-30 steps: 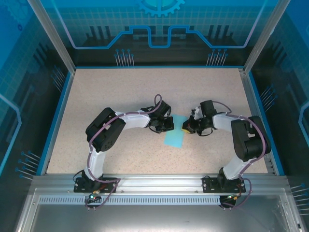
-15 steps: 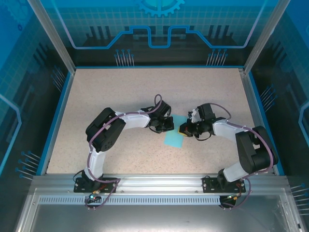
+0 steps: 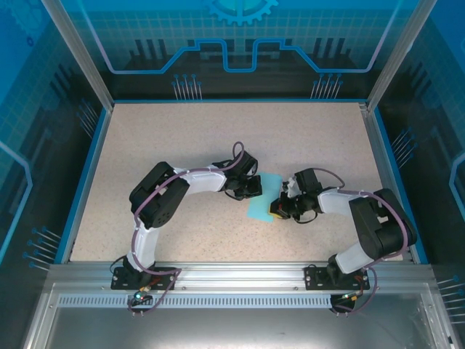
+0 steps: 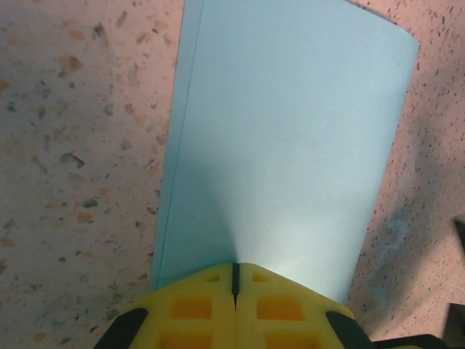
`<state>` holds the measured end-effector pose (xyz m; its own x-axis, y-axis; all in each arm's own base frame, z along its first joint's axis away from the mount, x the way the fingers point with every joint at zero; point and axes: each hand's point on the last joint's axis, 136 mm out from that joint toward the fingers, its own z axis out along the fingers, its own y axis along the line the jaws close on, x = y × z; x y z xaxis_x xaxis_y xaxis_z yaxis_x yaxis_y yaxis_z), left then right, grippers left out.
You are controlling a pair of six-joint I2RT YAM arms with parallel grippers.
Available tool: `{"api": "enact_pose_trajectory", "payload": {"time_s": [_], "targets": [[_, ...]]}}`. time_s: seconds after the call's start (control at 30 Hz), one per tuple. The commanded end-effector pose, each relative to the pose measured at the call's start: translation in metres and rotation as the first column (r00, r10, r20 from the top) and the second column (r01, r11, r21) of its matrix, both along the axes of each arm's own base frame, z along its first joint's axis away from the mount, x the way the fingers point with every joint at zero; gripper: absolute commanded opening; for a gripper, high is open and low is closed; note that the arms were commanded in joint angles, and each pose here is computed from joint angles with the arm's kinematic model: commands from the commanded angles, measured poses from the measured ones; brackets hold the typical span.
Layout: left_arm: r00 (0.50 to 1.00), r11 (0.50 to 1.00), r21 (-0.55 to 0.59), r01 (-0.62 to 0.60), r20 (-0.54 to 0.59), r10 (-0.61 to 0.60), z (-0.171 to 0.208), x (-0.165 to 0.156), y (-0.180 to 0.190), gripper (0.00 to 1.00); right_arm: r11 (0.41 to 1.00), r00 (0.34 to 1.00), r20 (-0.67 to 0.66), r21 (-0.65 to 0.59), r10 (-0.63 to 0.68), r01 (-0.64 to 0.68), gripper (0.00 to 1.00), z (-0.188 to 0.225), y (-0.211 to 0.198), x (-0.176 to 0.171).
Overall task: Fold a paper plane with a square sheet of paper (pick it up from the middle)
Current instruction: Fold the square sheet of paper in half at the center of the table.
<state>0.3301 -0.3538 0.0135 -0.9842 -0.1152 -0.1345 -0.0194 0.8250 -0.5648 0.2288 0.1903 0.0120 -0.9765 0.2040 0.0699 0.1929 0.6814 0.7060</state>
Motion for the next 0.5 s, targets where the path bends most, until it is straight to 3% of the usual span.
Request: {"api": "enact_pose_trajectory", "payload": {"time_s": [0.0, 0.1, 0.33, 0.47], "targets": [[0.988, 0.985, 0.165, 0.046, -0.154, -0.02, -0.058, -0.041, 0.026, 0.0, 0.999, 0.999, -0.028, 0.015, 0.04, -0.04, 0.0, -0.012, 0.002, -0.014], [0.988, 0.985, 0.166, 0.047, -0.15, -0.022, -0.056, -0.04, 0.026, 0.0, 0.999, 0.999, -0.033, -0.018, 0.044, -0.044, 0.0, -0.013, -0.003, -0.018], [0.989, 0.985, 0.164, 0.046, -0.146, -0.022, -0.054, -0.039, 0.024, 0.0, 0.996, 0.994, 0.074, 0.036, 0.075, -0.078, 0.0, 0.02, 0.004, -0.016], [0.989, 0.986, 0.16, 0.046, -0.146, -0.023, -0.054, -0.039, 0.024, 0.0, 0.992, 0.991, 0.062, 0.044, 0.115, -0.118, 0.0, 0.015, 0.012, -0.022]]}}
